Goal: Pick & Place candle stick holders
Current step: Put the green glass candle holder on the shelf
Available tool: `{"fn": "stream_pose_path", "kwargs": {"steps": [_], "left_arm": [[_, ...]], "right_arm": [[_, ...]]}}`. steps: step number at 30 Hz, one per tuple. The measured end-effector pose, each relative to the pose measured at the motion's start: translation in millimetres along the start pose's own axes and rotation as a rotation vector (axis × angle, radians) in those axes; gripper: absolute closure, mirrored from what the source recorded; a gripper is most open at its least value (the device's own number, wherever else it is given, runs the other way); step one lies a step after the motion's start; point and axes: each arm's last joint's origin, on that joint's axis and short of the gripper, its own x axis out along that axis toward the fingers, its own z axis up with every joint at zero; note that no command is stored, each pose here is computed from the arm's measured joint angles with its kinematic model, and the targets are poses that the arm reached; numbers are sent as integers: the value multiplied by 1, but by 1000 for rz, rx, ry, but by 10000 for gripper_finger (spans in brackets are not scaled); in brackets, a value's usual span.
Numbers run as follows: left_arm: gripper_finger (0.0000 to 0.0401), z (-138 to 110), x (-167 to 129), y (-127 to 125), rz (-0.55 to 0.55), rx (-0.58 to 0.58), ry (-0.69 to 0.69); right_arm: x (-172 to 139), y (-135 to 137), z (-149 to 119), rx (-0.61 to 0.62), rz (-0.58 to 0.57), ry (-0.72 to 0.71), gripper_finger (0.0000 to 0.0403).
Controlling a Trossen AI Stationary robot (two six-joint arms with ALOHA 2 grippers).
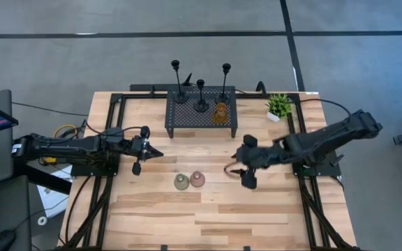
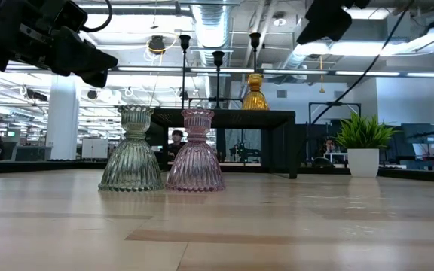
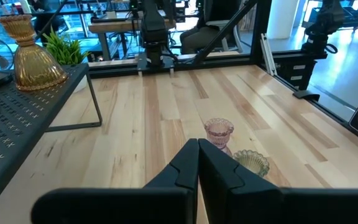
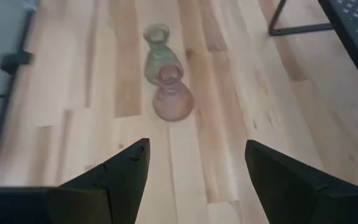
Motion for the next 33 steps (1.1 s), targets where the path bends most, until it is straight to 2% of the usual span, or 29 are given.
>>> {"fn": "stream_pose_path", "kwargs": {"steps": [6, 14, 23, 33], "left_arm": [[391, 0, 0, 0, 0, 0, 0], [391, -1, 1, 0, -2, -28, 5], [391, -4, 4, 0, -5, -72, 35], [391, -8, 8, 1, -8, -80, 67]], "right_arm": [[27, 26, -14, -14, -149, 28, 148], [75, 42, -26, -27, -171, 81, 148], [104, 36, -28, 1, -203, 101, 148], [106, 29, -24, 25, -207, 85, 148]]}}
